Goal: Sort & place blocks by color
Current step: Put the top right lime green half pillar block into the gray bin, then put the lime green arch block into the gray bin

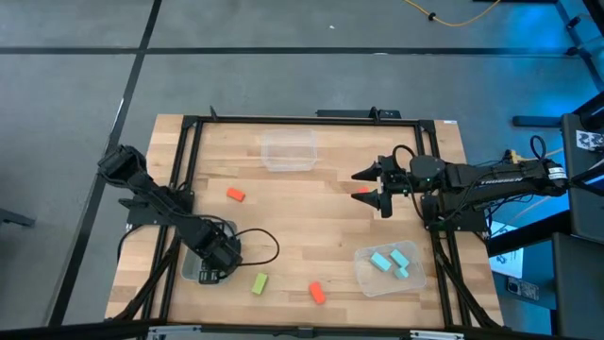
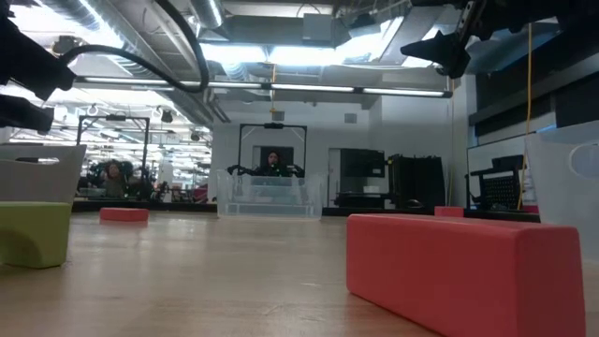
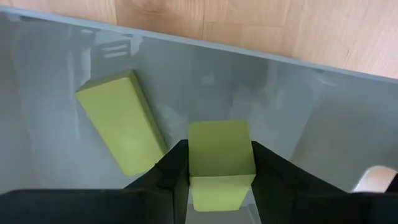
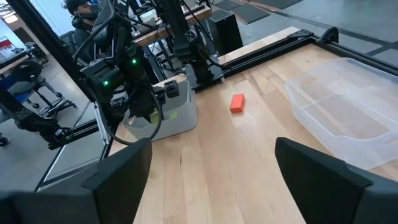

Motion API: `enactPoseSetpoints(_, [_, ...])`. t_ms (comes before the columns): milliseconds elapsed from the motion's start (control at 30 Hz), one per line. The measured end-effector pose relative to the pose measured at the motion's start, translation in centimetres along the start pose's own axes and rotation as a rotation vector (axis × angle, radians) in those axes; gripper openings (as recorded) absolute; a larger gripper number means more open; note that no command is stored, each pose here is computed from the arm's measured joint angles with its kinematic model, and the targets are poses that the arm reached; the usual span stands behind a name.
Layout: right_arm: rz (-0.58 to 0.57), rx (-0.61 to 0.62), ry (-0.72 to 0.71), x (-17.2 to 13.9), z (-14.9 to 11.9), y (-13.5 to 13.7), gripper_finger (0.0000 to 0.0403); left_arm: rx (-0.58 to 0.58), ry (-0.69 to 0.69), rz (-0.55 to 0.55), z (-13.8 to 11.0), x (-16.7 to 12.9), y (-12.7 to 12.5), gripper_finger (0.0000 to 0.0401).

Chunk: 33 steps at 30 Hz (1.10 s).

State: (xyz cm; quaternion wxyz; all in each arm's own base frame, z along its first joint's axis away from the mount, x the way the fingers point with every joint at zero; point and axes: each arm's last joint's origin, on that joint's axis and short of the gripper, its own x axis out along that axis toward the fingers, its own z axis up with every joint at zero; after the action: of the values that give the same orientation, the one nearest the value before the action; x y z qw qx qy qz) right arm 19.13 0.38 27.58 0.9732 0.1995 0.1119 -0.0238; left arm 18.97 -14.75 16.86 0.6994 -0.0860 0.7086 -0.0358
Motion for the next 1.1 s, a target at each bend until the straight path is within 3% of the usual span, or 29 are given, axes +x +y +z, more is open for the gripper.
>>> enactPoseSetpoints(233, [0.000,0.000,0.000,0.0,0.0,0.0,0.0344,-0.002,-0.013,0.025,0.0,0.1,0.1,0.0171])
enactPoseSetpoints(500, [0.000,0.004,0.000,0.0,0.0,0.0,0.0344,-0.004,-0.023,0.013,0.0,-0.2,0.1,0.0178])
enactPoseSetpoints(633, [0.000,0.004,0.000,0.0,0.0,0.0,0.0344,-0.032,-0.047,-0.041,-0.2,-1.7,0.3,0.0179])
enactPoseSetpoints(767, [0.000,0.004,0.000,0.0,0.0,0.0,0.0344,-0.020,-0.127,-0.121,-1.0,-5.0,0.3,0.0180])
enactPoseSetpoints(900, [0.000,0.004,0.000,0.0,0.0,0.0,0.0344,-0.015,-0.310,-0.192,-2.2,-9.3,1.0,0.0180])
enactPoseSetpoints(1100, [0.001,0.033,-0.001,0.0,0.0,0.0,0.0344,-0.170,-0.865,-0.135,-2.8,-16.0,4.0,0.0179])
